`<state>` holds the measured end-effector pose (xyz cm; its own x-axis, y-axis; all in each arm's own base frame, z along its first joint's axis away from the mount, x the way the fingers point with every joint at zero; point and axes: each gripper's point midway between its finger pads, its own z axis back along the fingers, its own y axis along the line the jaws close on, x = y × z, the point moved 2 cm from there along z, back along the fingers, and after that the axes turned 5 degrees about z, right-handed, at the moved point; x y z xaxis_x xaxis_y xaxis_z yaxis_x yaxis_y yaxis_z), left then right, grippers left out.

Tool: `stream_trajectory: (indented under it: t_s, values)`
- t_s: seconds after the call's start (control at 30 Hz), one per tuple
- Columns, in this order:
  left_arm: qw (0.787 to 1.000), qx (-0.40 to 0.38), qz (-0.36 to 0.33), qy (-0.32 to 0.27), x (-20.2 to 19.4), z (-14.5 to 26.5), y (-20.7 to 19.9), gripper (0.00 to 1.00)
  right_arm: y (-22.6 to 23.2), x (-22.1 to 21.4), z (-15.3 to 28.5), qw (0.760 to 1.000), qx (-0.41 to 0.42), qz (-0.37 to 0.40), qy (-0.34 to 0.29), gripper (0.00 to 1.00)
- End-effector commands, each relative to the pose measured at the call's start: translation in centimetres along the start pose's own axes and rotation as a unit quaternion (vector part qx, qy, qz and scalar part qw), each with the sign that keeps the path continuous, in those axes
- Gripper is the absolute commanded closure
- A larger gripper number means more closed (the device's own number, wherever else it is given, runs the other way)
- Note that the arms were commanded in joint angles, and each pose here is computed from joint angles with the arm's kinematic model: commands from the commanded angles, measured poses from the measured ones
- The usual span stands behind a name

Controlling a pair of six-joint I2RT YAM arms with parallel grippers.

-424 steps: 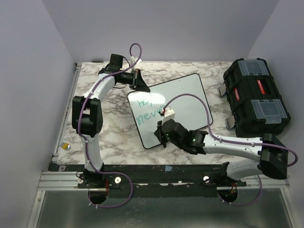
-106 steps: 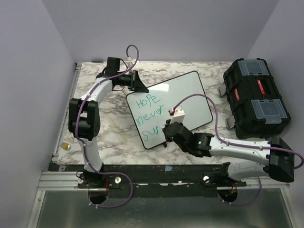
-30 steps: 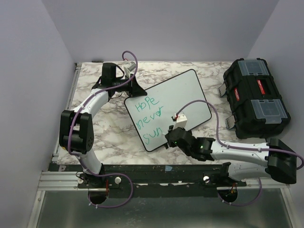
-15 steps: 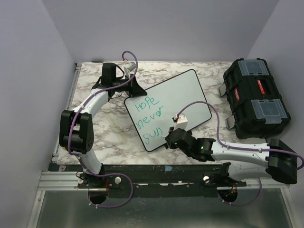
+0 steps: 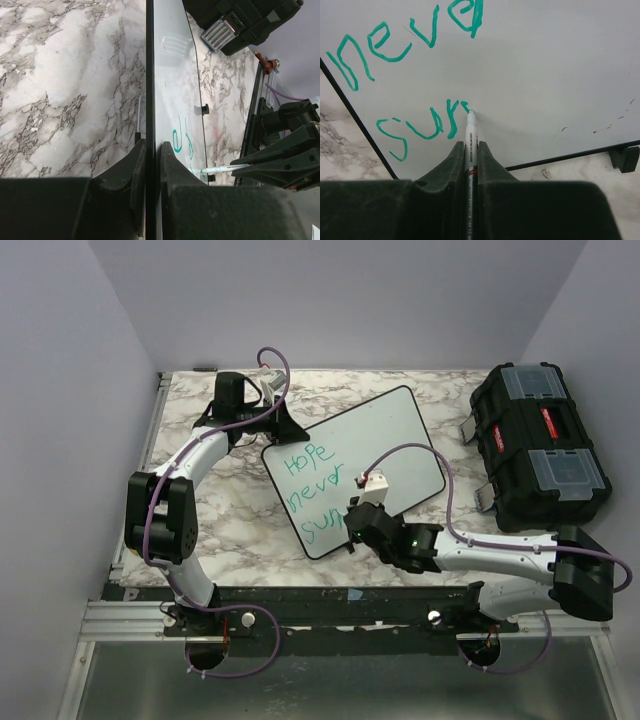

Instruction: Write a sentence on the whiteboard

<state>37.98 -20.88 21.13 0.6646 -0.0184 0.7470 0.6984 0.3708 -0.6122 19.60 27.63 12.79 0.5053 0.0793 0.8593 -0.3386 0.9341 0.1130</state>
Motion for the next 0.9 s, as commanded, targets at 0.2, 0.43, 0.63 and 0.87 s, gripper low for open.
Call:
stream_trajectory:
  t_s: [0.2,0.43,0.63,0.87]
  values:
    - [0.993,0.018,-0.115,-0.027,1.8,-0.2,0.7,1.00,-1.0,3.1,-0.3,0.997,-0.061,0.014,-0.039,0.99]
    - [0.993,0.017,-0.114,-0.027,1.7,-0.2,0.7,1.00,-1.6,4.1,1.4,0.997,-0.045,-0.008,-0.059,0.99]
    - [0.993,0.018,-0.113,-0.027,1.7,-0.2,0.7,1.00,-2.0,2.3,1.4,0.999,-0.036,-0.013,-0.038,0.99]
    - [0.992,0.015,-0.120,-0.032,2.0,-0.3,0.7,1.00,-1.7,0.9,1.1,0.999,-0.023,-0.016,-0.021,0.99]
